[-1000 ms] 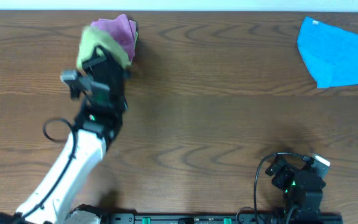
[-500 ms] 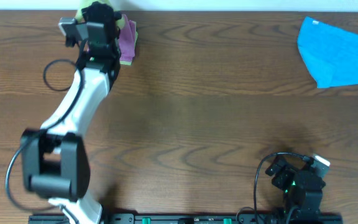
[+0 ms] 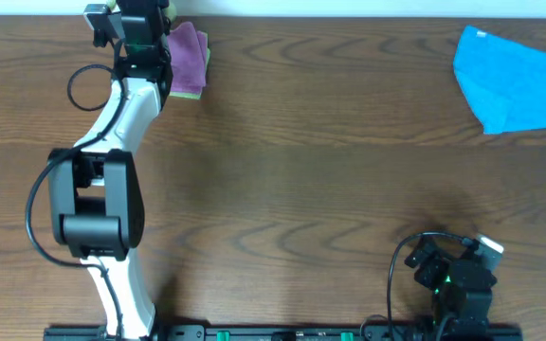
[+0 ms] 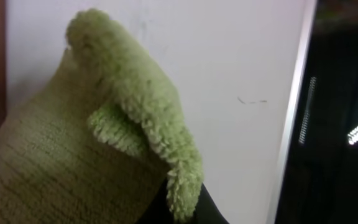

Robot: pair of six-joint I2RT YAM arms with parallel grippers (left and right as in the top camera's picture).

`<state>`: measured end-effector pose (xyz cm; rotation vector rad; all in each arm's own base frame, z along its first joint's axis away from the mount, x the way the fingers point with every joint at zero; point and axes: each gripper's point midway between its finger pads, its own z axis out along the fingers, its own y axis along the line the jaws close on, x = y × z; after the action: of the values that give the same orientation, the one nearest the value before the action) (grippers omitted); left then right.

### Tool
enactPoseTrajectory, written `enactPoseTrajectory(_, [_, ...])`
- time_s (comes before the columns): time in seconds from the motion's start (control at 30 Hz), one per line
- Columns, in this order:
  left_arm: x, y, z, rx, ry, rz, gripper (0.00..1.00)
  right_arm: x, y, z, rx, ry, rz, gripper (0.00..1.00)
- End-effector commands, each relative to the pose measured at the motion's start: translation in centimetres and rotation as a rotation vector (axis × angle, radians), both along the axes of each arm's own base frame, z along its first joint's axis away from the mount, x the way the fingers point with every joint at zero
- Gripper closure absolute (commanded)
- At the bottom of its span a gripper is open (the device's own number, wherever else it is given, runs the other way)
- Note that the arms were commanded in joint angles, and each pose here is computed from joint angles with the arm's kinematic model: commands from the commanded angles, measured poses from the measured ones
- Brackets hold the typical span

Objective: Fold the cloth
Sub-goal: 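Lift the green square with the left gripper toward the pink stack, then lower the green square onto the pink stack and open the left gripper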

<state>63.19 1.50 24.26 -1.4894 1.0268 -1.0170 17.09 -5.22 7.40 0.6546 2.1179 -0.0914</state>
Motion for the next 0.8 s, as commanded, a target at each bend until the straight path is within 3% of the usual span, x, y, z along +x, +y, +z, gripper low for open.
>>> enactPoseTrajectory(0.0, [1.1,-0.6,-0.6,0.05,0.0,-0.039,0.94,-0.1,-0.2,-0.3,0.003,0.0,-0.017,0.01])
enactPoseTrajectory(0.23, [1.4,-2.6,-1.9,0.139,0.043,-0.116,0.94,-0.1,-0.2,-0.3,0.003,0.0,-0.017,0.01])
enactPoseTrajectory(0.77, [1.2,-4.0,-5.6,0.15,0.15,-0.136,0.94,-0.1,-0.2,-0.3,0.004,0.0,-0.017,0.01])
